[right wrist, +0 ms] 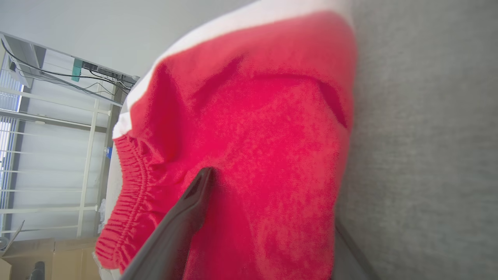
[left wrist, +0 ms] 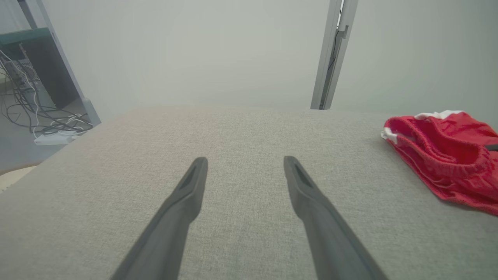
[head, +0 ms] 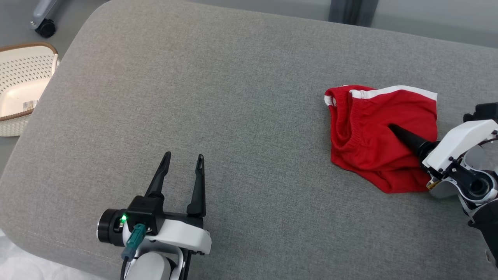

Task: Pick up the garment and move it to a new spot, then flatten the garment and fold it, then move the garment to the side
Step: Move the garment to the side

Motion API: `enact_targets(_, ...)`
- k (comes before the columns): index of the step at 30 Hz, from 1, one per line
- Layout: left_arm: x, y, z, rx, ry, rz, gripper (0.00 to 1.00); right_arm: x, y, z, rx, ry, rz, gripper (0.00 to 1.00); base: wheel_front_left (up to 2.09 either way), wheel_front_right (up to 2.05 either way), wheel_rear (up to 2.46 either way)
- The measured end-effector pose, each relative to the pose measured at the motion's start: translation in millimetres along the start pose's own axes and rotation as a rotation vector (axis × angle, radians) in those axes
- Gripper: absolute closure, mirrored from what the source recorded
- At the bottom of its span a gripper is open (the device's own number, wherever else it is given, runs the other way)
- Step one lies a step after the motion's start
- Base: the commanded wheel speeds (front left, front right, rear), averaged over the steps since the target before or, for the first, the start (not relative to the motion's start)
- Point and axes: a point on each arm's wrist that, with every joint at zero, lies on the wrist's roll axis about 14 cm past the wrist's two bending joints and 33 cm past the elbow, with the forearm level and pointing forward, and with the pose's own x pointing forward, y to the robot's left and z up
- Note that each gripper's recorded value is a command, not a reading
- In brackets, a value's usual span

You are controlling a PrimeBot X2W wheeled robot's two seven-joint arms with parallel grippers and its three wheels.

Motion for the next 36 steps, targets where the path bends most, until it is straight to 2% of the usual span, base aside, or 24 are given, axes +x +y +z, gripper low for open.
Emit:
enact_targets(1,0.0,-0.9,-1.1,0.000,0.003,-0.002,0.00,1.8,2.2,-1.3,-0.011,0.011,0.005,0.06,0.00,0.00,0.00)
enact_targets(2,0.5,-2.3,-1.5,0.000,0.005,-0.007,0.00,3.2,3.5,-3.0,-0.021,0.021,0.009,0.47,0.00,0.00,0.00)
enact_targets(3,1.7,-4.0,-1.0,0.002,0.004,-0.012,0.00,4.4,4.1,-4.4,-0.029,0.029,0.010,0.67,0.00,0.00,0.00)
enact_targets(4,3.1,-5.4,-0.1,0.003,0.001,-0.017,0.00,5.4,4.3,-4.6,-0.041,0.033,0.010,0.94,0.00,0.00,0.00)
enact_targets(5,3.8,-6.3,0.1,0.004,0.000,-0.019,0.00,6.3,3.6,-4.3,-0.051,0.031,0.007,1.00,0.00,0.00,0.00)
enact_targets(11,3.7,-9.1,-2.2,0.007,0.007,-0.024,0.00,4.5,5.2,-0.8,-0.107,0.010,0.004,1.00,0.00,0.00,0.00)
enact_targets(14,4.9,-13.4,-1.6,0.008,0.004,-0.039,0.00,-3.0,1.6,-3.5,-0.177,0.023,-0.014,1.00,0.00,0.00,0.00)
enact_targets(24,14.8,-45.4,4.1,-0.013,-0.017,-0.136,0.00,-46.8,-36.8,7.4,-0.396,0.047,-0.143,1.00,0.00,0.00,0.00)
enact_targets(32,16.3,-82.8,4.2,-0.048,-0.014,-0.239,0.00,-109.4,-65.2,56.1,-0.581,-0.044,-0.284,1.00,0.00,0.00,0.00)
enact_targets(36,17.2,-91.8,4.6,-0.054,-0.015,-0.262,0.00,-130.8,-69.7,69.8,-0.629,-0.066,-0.321,1.00,0.00,0.00,0.00)
